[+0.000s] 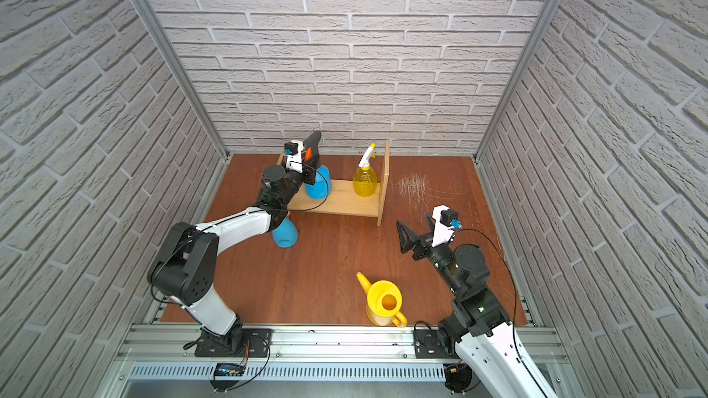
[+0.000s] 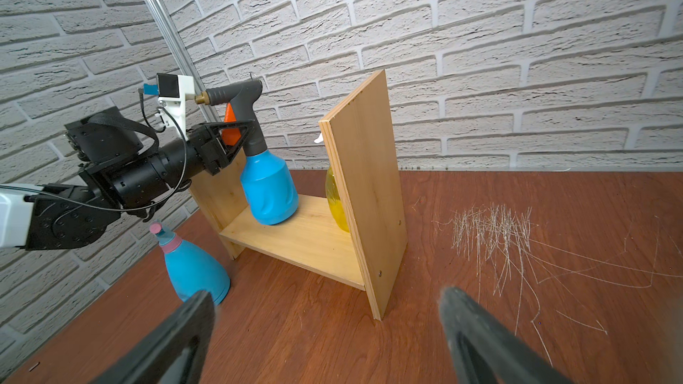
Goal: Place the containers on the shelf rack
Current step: 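Place the container on the shelf.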
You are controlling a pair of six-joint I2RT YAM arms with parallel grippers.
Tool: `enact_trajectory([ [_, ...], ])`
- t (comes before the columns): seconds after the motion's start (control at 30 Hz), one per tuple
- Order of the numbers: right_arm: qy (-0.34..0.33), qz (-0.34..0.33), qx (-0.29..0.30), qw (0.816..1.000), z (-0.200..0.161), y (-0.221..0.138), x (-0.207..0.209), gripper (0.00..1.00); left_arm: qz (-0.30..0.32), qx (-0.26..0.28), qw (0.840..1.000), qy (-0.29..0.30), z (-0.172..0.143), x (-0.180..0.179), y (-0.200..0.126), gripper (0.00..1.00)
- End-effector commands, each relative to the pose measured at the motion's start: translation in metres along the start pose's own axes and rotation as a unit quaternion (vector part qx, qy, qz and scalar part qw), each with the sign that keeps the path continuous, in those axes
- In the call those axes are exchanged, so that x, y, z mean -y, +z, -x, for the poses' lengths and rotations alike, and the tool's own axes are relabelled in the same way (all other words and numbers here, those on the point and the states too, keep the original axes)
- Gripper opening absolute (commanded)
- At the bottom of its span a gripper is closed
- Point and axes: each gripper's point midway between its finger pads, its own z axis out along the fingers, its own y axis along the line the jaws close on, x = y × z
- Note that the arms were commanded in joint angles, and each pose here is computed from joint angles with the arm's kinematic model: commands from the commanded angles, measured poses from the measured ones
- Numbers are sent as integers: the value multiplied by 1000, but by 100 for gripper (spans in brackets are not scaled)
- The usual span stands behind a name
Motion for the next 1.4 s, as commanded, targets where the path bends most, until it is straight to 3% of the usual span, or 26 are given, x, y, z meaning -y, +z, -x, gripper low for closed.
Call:
enact_trajectory([
  [0.0,3,18,29,999,16,0,-8,99,8,76,997,1,43,-7,7,0],
  [0.53,3,20,25,999,14,1,-9,99,30,55,998,16,21,-25,26,1],
  [0.9,3,21,26,999,15,1,-9,99,21,43,999,7,20,-23,19,44],
  [1.2,3,22,27,999,16,0,-10,99,16,49,999,-1,36,-20,7,60],
  [1.37,2,22,29,999,17,-1,-10,99,18,60,998,-6,51,-19,-9,74],
])
